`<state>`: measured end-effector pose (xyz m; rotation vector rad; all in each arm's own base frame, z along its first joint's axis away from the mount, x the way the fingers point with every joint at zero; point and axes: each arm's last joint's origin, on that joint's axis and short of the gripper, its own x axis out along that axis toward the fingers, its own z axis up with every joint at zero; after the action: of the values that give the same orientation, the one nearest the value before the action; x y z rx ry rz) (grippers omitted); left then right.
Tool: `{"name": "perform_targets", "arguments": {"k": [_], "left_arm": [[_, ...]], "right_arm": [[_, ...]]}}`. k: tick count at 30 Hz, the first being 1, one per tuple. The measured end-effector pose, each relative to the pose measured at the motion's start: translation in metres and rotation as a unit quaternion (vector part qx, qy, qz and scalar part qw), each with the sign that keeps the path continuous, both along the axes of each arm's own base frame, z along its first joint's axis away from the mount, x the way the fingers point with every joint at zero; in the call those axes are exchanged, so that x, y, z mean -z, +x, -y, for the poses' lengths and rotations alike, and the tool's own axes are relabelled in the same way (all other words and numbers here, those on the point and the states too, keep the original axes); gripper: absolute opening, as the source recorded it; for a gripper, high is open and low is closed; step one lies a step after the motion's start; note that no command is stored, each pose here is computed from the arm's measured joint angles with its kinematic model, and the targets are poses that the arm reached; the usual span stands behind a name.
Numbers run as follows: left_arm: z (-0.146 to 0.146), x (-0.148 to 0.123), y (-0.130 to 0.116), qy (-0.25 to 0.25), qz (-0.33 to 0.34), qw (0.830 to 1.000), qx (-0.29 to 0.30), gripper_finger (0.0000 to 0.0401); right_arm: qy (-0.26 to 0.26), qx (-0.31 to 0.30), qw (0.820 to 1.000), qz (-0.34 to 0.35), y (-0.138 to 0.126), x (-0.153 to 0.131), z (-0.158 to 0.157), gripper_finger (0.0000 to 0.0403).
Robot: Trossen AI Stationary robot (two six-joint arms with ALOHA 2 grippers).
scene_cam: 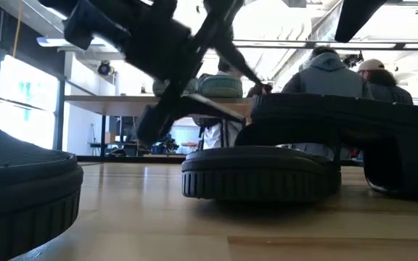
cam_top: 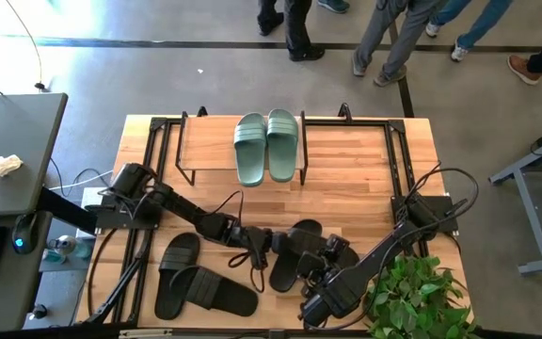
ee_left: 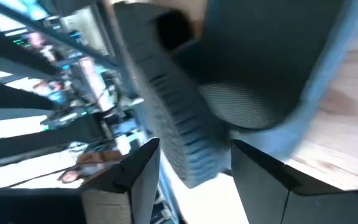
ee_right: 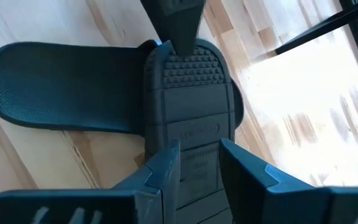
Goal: Pick and place slides into the shelf
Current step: Put the black slide under the shelf
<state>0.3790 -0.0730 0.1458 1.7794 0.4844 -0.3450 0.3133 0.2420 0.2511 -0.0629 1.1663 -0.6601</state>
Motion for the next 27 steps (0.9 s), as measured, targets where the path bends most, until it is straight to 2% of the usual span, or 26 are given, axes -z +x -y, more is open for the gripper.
{"name": "perform_targets", "arguments": {"k": [7, 14, 18, 24, 27], "left_arm": [[-0.002, 0.0011, 0.0024, -0.008, 0.015, 1.0, -0.003, 0.0169], [-0.0055, 0.0, 0.004, -0.047, 0.023, 0.999, -0.001, 0.0141], [-0.0047, -0.0029, 0.0053, -0.065, 0.041, 0.997, -0.005, 0.0112], [-0.005, -0.0037, 0.0056, -0.123, 0.055, 0.99, -0.042, 0.0048], [-0.0052, -0.0037, 0.0056, -0.145, 0.06, 0.986, -0.061, 0.0038]], "right_arm": [[-0.002, -0.001, 1.0, 0.001, 0.0, -0.0001, 0.0, 0.0103], [-0.006, 0.001, 1.0, 0.008, 0.0002, -0.0003, 0.0001, 0.0103], [-0.009, 0.0, 1.0, 0.01, 0.0002, -0.0004, 0.0, 0.0103], [-0.017, -0.004, 1.0, 0.018, -0.0005, -0.0008, -0.001, 0.0103], [-0.033, -0.012, 0.999, 0.031, -0.0015, -0.0015, -0.0025, 0.0103]]}}
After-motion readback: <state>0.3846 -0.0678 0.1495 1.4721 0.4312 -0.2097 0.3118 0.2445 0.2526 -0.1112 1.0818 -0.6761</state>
